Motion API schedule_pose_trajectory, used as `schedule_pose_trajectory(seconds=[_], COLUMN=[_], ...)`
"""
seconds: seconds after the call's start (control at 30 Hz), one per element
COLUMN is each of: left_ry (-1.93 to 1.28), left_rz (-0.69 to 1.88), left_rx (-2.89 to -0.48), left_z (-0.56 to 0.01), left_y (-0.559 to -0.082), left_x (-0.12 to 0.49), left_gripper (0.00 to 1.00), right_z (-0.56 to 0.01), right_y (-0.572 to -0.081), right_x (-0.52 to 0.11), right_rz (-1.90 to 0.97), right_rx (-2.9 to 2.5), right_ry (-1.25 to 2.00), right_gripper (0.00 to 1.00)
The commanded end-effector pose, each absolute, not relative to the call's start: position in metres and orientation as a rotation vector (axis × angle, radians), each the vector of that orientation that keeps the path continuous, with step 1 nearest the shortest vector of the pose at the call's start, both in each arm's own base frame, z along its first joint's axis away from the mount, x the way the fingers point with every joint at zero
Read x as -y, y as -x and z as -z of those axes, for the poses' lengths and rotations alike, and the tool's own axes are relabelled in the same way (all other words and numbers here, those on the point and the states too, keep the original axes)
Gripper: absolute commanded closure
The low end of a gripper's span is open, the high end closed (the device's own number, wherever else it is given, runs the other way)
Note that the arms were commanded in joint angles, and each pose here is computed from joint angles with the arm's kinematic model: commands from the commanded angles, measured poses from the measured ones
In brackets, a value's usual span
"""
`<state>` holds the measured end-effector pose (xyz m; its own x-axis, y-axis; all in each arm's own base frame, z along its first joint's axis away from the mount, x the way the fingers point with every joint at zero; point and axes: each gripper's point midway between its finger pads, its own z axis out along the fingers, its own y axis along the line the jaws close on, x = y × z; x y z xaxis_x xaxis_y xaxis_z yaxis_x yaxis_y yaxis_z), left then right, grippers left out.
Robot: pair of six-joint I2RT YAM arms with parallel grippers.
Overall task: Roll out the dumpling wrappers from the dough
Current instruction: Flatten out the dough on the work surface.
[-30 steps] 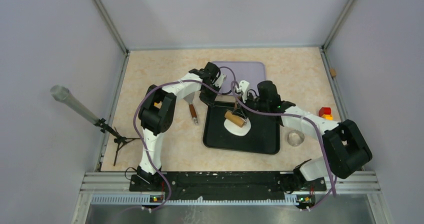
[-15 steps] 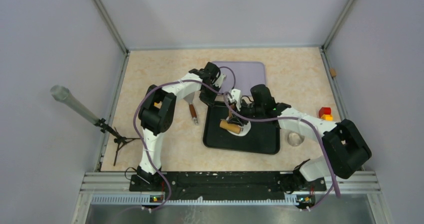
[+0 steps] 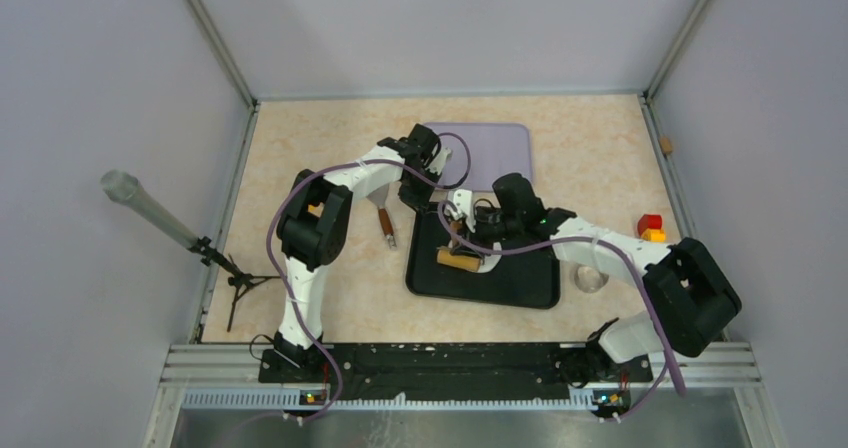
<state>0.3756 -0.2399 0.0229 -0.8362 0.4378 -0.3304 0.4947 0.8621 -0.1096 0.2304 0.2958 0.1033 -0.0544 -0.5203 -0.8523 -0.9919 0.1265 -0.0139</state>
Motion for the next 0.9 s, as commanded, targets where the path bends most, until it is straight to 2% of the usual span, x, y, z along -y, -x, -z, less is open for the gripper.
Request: schedule_pose_trajectory(seconds=[0.0, 0.17, 0.3, 0.43, 0.87], left_ry=[-0.562, -0.528, -0.417, -0.277, -0.294], left_rz=[0.030, 0.020, 0.000, 0.006, 0.103], left_rx=[-2.735, -2.735, -2.715, -2.691, -2.741], left_z=[-0.009, -0.011, -0.024, -0.033, -0.020], left_y=[-0.402, -0.405, -0.410, -0.410, -0.401], left_x=[0.195, 0.194, 0.187, 0.177, 0.182], left_gripper=[1.00, 1.00, 1.00, 1.00, 1.00], right_z=[-0.030, -0.048, -0.107, -0.151, -0.161], right_y=[-0.164, -0.170, -0.199, -0.229, -0.321], right_x=[-0.250, -0.259, -0.276, -0.266, -0.268], right_rz=[-0.886, -0.904, -0.882, -0.827, -0.719], right_rx=[-2.059, -2.015, -1.868, -1.763, -1.732], right_ry=[1.635, 1.595, 1.500, 1.359, 1.036], right_gripper=[1.00, 1.00, 1.00, 1.00, 1.00])
